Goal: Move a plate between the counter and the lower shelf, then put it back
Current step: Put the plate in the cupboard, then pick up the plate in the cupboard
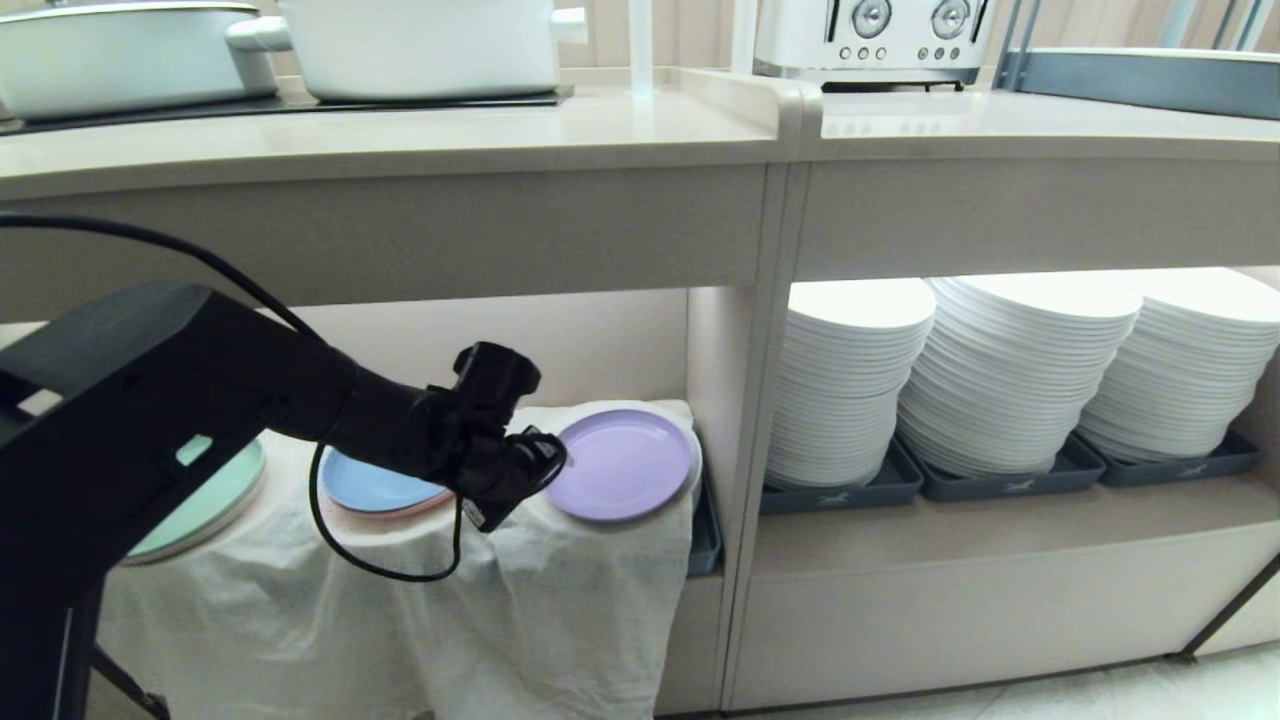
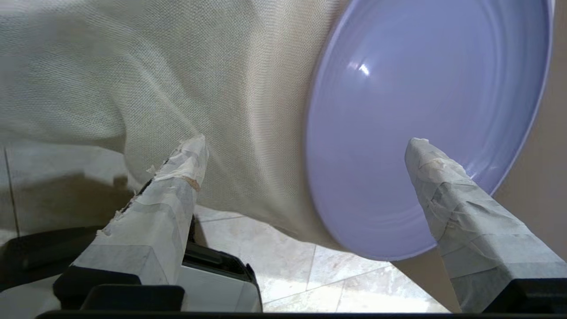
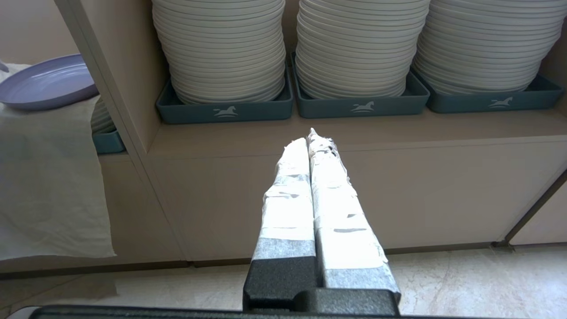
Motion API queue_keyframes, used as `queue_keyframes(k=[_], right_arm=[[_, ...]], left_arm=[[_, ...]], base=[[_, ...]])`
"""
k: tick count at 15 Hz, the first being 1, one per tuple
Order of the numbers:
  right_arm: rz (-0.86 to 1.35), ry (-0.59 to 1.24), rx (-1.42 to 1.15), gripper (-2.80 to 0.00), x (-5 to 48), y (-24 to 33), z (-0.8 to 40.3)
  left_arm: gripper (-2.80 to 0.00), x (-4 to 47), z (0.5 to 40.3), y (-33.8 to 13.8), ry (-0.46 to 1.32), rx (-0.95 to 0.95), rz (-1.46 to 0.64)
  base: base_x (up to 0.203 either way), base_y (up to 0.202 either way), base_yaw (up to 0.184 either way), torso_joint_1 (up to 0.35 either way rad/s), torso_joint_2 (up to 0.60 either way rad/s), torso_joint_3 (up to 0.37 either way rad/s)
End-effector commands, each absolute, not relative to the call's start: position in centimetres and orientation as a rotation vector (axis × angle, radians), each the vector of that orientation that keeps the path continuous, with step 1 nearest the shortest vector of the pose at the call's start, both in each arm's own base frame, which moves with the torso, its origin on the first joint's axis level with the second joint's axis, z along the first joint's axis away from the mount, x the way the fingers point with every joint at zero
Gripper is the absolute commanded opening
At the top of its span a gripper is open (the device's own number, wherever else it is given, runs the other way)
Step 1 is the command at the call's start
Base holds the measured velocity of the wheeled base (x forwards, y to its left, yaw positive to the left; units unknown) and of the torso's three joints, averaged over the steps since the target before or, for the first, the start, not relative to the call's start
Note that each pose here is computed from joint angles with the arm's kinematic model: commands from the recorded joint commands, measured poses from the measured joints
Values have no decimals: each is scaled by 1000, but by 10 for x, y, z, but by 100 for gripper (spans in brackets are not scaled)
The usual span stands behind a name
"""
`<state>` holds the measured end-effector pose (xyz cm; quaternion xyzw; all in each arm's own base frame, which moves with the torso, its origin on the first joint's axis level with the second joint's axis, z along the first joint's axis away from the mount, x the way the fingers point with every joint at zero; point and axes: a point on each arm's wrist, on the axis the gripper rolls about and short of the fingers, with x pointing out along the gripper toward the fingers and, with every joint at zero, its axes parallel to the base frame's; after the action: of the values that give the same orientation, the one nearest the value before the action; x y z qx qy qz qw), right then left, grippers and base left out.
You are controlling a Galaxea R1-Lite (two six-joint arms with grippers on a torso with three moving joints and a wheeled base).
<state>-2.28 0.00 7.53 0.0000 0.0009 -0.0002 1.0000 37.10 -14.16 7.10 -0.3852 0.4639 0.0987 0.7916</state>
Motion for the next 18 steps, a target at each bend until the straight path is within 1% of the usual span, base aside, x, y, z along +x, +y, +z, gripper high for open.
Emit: queue_keyframes(k=[1, 10, 18], right_arm=[[-2, 2, 0, -280, -23, 0, 75], [-2, 2, 0, -280, -23, 0, 75], [-2, 2, 0, -280, -23, 0, 75]], left_arm=[[0, 366, 73, -140, 999, -832, 221], [0, 339, 85, -130, 1005, -818, 234], [0, 304, 89, -123, 1026, -785, 257]], base=[[0, 0, 0, 0, 0, 0], [0, 0, 0, 0, 0, 0], [0, 0, 0, 0, 0, 0]])
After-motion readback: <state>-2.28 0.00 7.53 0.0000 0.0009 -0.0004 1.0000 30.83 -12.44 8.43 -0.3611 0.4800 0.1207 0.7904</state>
